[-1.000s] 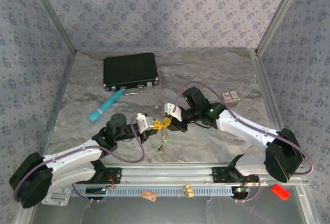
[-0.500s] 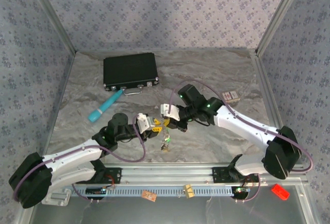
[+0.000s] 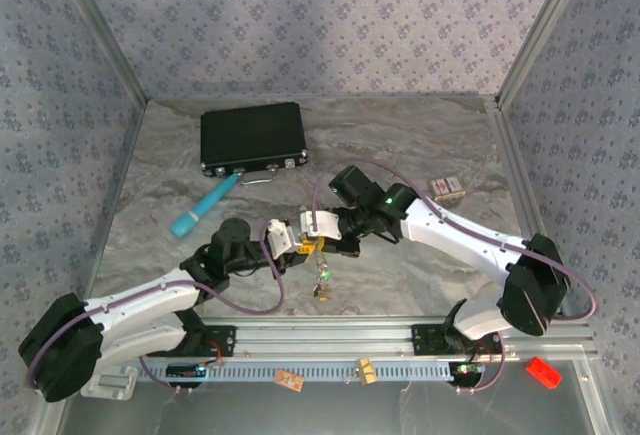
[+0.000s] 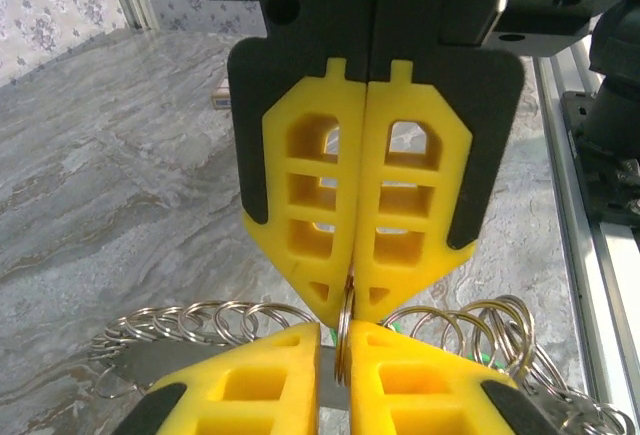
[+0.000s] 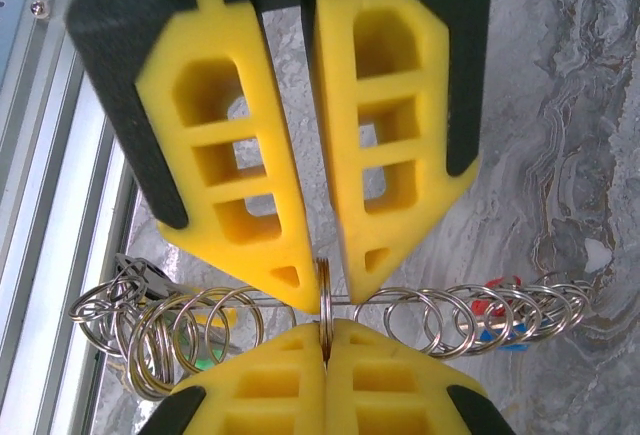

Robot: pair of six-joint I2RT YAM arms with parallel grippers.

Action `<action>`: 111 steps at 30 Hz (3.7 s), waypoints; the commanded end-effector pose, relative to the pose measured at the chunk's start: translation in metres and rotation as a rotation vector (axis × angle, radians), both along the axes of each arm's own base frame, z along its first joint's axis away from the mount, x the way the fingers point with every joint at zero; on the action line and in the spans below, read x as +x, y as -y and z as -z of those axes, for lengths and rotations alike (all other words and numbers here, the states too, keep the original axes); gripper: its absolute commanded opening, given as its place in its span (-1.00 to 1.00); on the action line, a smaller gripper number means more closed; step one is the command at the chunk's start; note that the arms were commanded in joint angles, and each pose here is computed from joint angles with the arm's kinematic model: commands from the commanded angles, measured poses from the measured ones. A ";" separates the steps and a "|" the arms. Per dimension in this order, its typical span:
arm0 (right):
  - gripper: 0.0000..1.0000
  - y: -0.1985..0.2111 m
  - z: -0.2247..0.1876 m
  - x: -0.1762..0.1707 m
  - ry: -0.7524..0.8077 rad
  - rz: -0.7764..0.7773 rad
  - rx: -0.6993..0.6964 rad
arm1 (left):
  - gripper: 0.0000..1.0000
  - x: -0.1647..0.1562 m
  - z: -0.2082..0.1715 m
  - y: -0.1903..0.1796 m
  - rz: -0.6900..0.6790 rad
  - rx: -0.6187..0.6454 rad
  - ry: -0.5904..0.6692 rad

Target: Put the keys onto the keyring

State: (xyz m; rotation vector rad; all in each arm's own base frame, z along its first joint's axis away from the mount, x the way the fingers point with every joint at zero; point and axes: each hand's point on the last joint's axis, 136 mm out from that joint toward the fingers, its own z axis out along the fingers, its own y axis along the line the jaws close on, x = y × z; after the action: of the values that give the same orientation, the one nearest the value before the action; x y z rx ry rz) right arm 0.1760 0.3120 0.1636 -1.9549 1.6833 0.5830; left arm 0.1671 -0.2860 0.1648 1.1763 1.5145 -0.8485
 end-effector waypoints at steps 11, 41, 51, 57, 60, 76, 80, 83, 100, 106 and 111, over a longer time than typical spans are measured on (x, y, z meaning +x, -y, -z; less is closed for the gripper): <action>-0.58 -0.005 -0.037 0.005 -0.045 0.072 0.252 | -1.00 -0.001 -0.027 0.007 0.024 -0.098 0.047; -1.00 0.001 -0.025 0.012 -0.179 0.140 0.415 | -0.64 0.002 -0.036 0.003 -0.019 -0.182 0.040; -1.00 0.005 -0.019 0.003 -0.025 0.035 0.168 | -0.39 -0.001 -0.022 -0.002 -0.013 -0.072 0.030; -1.00 -0.002 -0.023 -0.002 0.023 -0.013 0.131 | -0.53 -0.002 -0.025 -0.001 -0.008 -0.080 0.033; -1.00 -0.006 -0.022 -0.003 0.041 -0.034 0.105 | -0.60 -0.002 -0.025 0.000 0.001 -0.081 0.029; -0.47 -0.002 -0.033 0.004 -0.047 0.057 0.270 | -1.00 -0.005 -0.035 0.002 0.022 -0.136 0.069; -0.40 0.002 -0.024 0.007 -0.096 0.111 0.321 | -1.00 -0.006 -0.043 0.001 0.019 -0.189 0.082; -0.40 0.001 -0.019 0.006 -0.124 0.121 0.340 | -1.00 -0.006 -0.045 0.001 0.020 -0.203 0.078; -0.50 0.009 -0.020 0.004 -0.154 0.138 0.351 | -1.00 -0.006 -0.039 0.000 0.013 -0.187 0.069; -0.66 0.009 -0.019 0.002 -0.159 0.135 0.346 | -1.00 -0.007 -0.040 -0.001 0.014 -0.188 0.073; -0.87 0.008 -0.008 0.008 -0.166 0.161 0.308 | -1.00 -0.008 -0.045 -0.001 0.020 -0.199 0.079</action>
State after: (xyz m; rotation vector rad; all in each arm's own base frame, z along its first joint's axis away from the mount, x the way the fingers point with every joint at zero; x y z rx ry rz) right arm 0.1835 0.3049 0.1777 -1.5689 1.6713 0.9058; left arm 0.1645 -0.2840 0.1864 1.0802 1.4208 -0.9068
